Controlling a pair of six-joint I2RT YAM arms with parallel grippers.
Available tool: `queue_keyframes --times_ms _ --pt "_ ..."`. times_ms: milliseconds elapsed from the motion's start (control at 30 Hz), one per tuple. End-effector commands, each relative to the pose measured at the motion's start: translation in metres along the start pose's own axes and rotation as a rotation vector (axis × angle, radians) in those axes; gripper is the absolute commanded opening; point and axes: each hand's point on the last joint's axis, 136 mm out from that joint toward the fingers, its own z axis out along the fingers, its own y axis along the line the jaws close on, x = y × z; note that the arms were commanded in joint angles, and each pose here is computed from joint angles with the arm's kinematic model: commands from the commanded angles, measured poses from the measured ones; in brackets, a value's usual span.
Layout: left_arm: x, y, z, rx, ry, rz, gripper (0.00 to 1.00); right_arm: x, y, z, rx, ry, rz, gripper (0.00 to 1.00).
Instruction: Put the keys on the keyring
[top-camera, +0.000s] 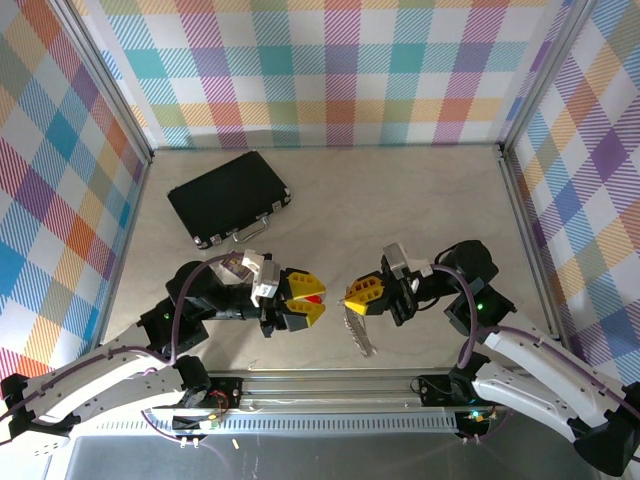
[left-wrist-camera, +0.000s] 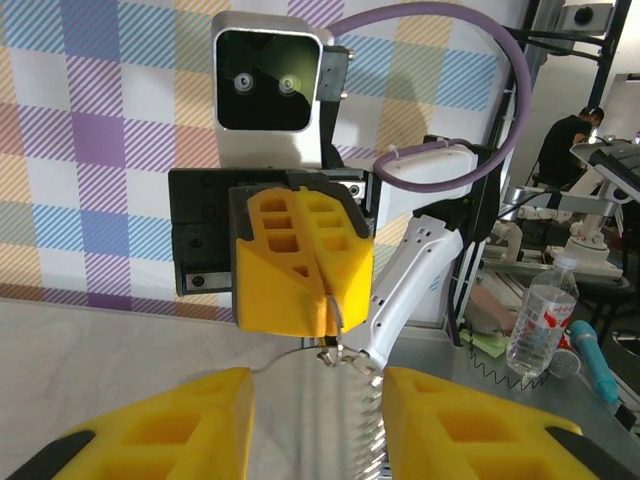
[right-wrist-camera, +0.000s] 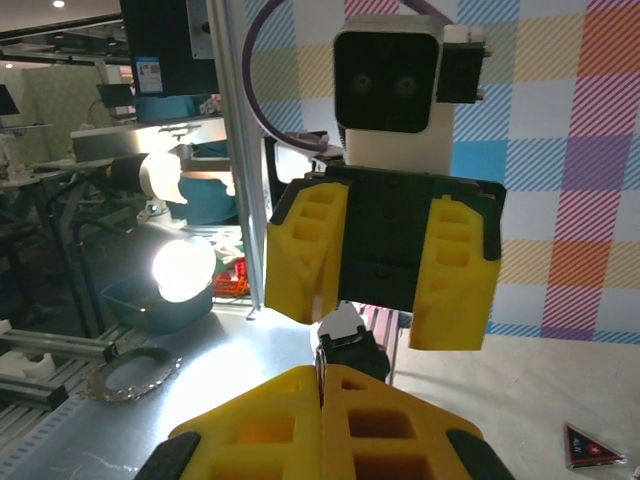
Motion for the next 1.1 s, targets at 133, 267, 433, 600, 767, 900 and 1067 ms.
queue_keyframes --times_ms 133,267,433,600,767,900,1067 --pt "-0.008 -0.002 0.0 -0.001 -0.043 0.107 0.45 -0.012 -0.009 -0.003 0.084 -0.103 -0.06 0.0" --pt "-0.005 0.006 0.006 -0.021 -0.035 0.123 0.46 -0.009 -0.013 -0.003 0.102 -0.111 -0.056 0.0" --pt "0.001 0.017 0.013 -0.056 -0.02 0.124 0.43 -0.01 -0.015 -0.003 0.107 -0.136 -0.066 0.0" --pt "0.002 0.022 0.017 -0.068 -0.036 0.115 0.39 -0.008 -0.017 -0.003 0.113 -0.134 -0.067 0.0" --pt "0.004 0.023 0.021 -0.061 -0.035 0.107 0.37 -0.006 -0.019 -0.003 0.121 -0.134 -0.068 0.0" --pt "0.003 0.023 0.023 -0.057 -0.047 0.102 0.33 -0.006 -0.019 -0.004 0.125 -0.133 -0.069 0.0" --pt "0.004 0.025 0.026 -0.052 -0.045 0.093 0.22 -0.007 -0.018 -0.004 0.124 -0.133 -0.071 0.0"
